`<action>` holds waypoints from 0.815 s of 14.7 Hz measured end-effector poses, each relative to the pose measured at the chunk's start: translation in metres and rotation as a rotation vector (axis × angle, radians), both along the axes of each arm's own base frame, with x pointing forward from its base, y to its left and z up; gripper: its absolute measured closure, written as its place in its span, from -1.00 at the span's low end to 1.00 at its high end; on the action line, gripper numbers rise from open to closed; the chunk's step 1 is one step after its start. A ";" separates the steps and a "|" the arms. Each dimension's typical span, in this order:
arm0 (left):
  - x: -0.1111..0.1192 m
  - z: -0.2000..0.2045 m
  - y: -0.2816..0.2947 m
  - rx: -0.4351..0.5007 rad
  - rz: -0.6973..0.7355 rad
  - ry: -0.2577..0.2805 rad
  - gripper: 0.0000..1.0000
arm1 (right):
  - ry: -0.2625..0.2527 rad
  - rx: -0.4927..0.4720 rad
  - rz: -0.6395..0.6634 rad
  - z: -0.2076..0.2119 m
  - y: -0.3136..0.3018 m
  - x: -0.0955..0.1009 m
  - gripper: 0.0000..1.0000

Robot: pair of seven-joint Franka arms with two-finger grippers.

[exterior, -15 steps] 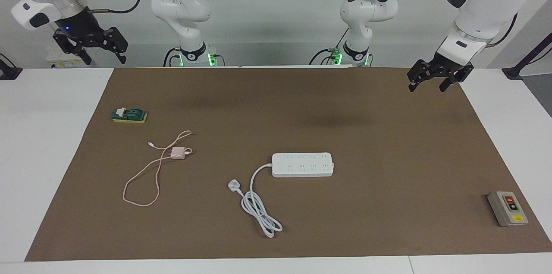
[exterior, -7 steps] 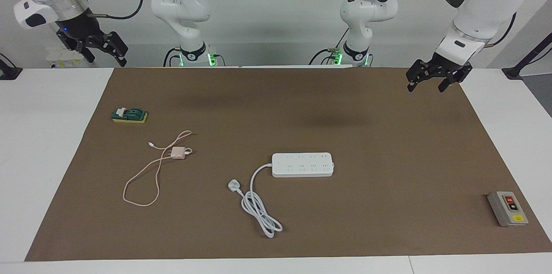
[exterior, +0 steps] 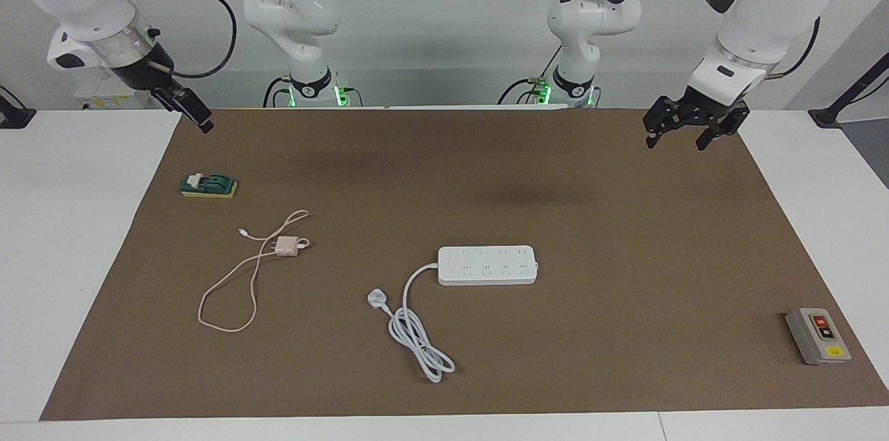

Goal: Plug charger into power strip
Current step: 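Move the left gripper to the power strip while the right gripper reaches the charger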

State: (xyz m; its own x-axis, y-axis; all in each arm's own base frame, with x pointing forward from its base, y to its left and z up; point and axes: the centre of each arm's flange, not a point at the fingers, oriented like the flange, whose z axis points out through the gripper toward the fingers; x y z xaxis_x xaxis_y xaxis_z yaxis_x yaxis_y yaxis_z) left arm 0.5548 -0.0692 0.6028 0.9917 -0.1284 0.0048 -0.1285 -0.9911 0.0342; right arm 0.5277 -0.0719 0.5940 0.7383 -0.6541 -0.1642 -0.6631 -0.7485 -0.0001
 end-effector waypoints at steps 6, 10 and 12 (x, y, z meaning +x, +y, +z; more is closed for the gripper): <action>-0.009 -0.024 -0.018 -0.126 -0.020 0.012 -1.00 | 0.029 0.160 -0.344 -0.067 -0.022 0.029 -1.00; -0.029 -0.055 -0.034 -0.340 0.030 0.070 -1.00 | 0.062 0.244 -0.476 -0.117 -0.028 0.053 -1.00; -0.037 -0.071 -0.040 -0.486 0.030 0.100 -1.00 | 0.078 0.285 -0.514 -0.134 -0.027 0.059 -1.00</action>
State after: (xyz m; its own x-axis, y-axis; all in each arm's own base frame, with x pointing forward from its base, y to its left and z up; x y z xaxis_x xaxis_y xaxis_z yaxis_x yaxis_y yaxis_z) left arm 0.5179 -0.1090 0.5315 0.9936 -0.1061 -0.0384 -0.0724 -0.8605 0.5044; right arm 0.5870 -0.0987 0.4596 0.3175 -0.8469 -0.4266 -0.9467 -0.3091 -0.0910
